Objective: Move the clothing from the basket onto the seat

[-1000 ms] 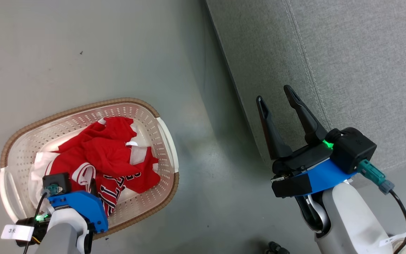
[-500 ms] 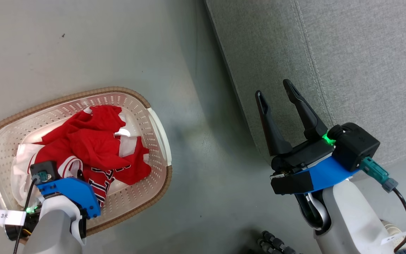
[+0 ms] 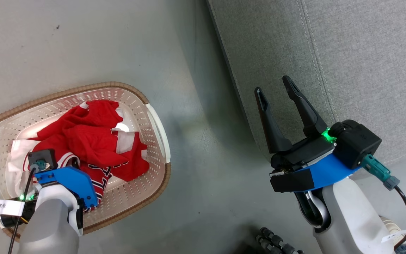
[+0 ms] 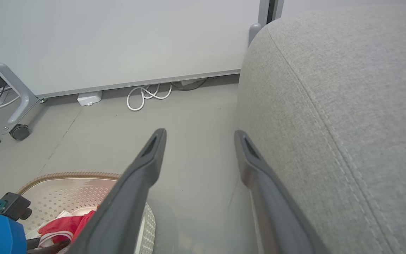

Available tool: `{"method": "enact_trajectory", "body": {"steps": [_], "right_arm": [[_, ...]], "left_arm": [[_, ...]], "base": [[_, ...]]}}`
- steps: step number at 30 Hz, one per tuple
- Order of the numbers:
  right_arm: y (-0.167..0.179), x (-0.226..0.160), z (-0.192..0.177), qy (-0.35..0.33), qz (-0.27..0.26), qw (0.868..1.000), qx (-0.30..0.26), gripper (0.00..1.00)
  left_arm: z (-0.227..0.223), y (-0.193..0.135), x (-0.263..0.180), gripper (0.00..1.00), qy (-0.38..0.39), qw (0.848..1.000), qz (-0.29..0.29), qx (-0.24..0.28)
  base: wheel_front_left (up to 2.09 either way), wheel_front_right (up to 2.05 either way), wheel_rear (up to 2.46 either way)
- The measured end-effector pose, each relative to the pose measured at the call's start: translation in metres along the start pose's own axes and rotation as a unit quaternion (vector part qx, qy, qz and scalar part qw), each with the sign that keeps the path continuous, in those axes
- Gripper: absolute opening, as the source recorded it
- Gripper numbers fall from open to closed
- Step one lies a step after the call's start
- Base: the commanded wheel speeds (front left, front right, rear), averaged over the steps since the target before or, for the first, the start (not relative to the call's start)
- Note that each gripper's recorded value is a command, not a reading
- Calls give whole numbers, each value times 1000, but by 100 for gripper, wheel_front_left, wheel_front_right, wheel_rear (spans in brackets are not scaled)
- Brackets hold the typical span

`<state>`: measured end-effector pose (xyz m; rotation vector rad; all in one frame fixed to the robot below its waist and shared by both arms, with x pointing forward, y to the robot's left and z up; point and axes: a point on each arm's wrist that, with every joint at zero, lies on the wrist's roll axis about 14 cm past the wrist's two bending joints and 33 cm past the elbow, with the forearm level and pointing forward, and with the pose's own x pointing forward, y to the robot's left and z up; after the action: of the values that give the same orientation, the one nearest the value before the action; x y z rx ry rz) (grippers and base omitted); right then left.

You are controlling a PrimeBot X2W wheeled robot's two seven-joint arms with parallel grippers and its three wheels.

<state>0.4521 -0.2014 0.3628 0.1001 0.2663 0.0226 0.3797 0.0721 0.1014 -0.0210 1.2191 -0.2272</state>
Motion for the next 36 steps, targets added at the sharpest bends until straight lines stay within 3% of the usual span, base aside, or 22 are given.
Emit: {"method": "enact_trajectory", "body": {"steps": [1,2,23,36], "right_arm": [[0,0,0,0,0,1000,0,100],[0,0,0,0,0,1000,1,100],[12,5,9,-14,18,1000,-3,100],[26,0,40,-53,35,998,-19,100]], "left_arm": [[1,0,0,10,-3,1000,0,3],[2,1,0,0,-4,1000,0,4],[9,-4,-15,0,-14,1000,-6,2],[46,-4,-57,0,-83,996,-11,17]], "base": [[0,0,0],[0,0,0],[0,0,0],[0,0,0]]}}
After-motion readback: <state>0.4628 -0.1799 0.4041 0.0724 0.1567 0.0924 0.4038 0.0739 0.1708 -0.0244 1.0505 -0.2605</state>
